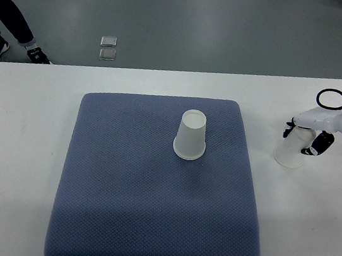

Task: Stack paper cups
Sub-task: 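Lift the cup and carry it over the upside-down cup on the pad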

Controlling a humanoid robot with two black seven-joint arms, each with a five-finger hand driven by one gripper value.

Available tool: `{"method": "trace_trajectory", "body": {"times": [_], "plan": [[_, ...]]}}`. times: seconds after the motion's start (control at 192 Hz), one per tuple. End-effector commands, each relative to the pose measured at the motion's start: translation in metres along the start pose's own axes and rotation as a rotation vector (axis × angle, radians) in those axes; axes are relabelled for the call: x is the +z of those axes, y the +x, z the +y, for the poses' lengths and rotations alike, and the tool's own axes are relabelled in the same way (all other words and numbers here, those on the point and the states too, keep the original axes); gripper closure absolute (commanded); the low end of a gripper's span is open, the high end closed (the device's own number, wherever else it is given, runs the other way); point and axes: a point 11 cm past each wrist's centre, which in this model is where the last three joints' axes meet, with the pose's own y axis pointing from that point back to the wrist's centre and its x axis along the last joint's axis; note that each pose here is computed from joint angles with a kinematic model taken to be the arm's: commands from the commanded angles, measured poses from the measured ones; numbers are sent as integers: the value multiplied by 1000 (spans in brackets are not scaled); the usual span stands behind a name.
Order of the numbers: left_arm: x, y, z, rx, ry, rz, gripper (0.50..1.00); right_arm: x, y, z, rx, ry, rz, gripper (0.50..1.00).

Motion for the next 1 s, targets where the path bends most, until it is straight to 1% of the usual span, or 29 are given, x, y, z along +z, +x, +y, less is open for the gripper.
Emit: {"method": "trace_trajectory", "body": {"times": [0.0, 0.193, 0.375, 0.448, 0.526, 0.677, 0.745, 0.829, 0.995], "plan": [[0, 0, 0, 1, 0, -1, 500, 1, 8, 2, 10, -1, 4, 840], [0, 0, 0, 1, 0, -1, 500, 2, 34, 9, 47, -4, 24, 840], [0, 0, 0, -1, 0, -1, 500, -4, 88, 26, 101, 2, 51, 840], [0, 0, 0, 1, 0, -1, 500, -14, 110, 33, 116, 24, 69, 838], [0, 0, 0, -1, 0, -1, 500, -34, 136, 40, 122, 76, 99, 840], [0, 0, 0, -1, 0, 1, 500, -57, 169, 55, 129, 116, 139, 840], [0, 0, 0, -1, 0, -1, 500, -78, 187, 54, 131, 147, 178, 840], [0, 0, 0, -1, 0, -1, 500, -101, 197, 50, 119, 192, 212, 840], [0, 0, 0, -1, 0, 1, 500, -125, 207, 54, 109, 238, 248, 840]]}}
